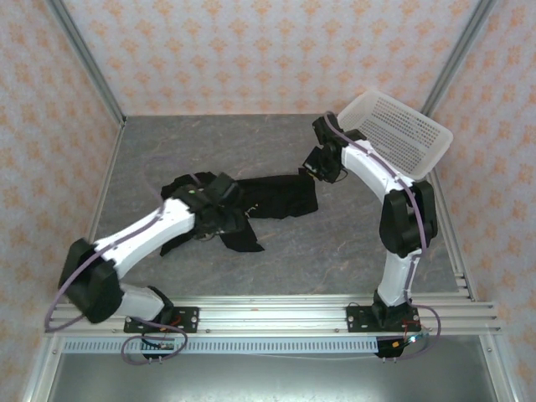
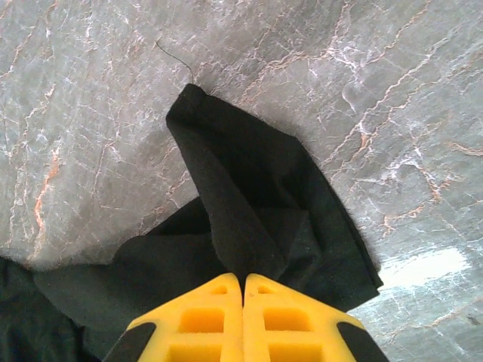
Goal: Fold and stack the t-shirts
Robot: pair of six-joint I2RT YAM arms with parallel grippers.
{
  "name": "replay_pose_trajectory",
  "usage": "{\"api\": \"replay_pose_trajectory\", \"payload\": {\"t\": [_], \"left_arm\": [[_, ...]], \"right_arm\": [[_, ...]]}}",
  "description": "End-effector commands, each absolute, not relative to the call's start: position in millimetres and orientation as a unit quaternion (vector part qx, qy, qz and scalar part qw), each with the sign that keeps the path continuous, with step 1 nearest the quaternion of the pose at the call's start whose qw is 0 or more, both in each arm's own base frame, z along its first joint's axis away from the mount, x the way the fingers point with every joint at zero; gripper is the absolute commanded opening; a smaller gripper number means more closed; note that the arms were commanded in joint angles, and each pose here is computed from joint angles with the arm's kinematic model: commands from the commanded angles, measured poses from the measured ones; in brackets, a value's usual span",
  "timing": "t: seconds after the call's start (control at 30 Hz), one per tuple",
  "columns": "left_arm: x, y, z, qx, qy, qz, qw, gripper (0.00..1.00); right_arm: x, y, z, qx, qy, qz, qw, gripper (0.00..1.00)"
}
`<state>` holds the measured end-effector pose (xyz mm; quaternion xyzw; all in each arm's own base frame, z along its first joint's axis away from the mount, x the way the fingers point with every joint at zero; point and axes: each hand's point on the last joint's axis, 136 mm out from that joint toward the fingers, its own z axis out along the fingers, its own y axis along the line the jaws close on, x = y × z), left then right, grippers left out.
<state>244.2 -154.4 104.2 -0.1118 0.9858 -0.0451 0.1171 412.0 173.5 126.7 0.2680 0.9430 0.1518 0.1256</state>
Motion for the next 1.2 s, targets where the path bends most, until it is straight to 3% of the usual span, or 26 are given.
{"api": "replay_pose_trajectory", "payload": {"t": [0.0, 0.27, 0.6, 0.8, 1.07, 1.17], "left_arm": [[250, -190, 101, -0.07, 0.991, -0.036, 0.11, 0.85], [235, -227, 65, -0.026, 0.999, 0.029, 0.03, 0.83], [213, -218, 53, -0.028, 0.995, 0.094, -0.029, 0.72], [215, -219, 38, -0.04, 0.993, 0.104, -0.033, 0.55], [225, -201, 68, -0.062, 0.991, 0.113, 0.034, 0.05], [219, -189, 81, -0.073, 0.99, 0.111, 0.046, 0.0]], "right_arm": [[404, 158, 140, 0.265, 0.945, 0.131, 0.14, 0.0], [394, 152, 134, 0.275, 0.943, 0.13, 0.137, 0.0], [392, 152, 127, 0.281, 0.941, 0.131, 0.135, 0.0], [392, 152, 124, 0.283, 0.94, 0.132, 0.134, 0.0], [391, 149, 127, 0.282, 0.94, 0.127, 0.142, 0.0], [393, 145, 131, 0.282, 0.94, 0.122, 0.149, 0.0]]}}
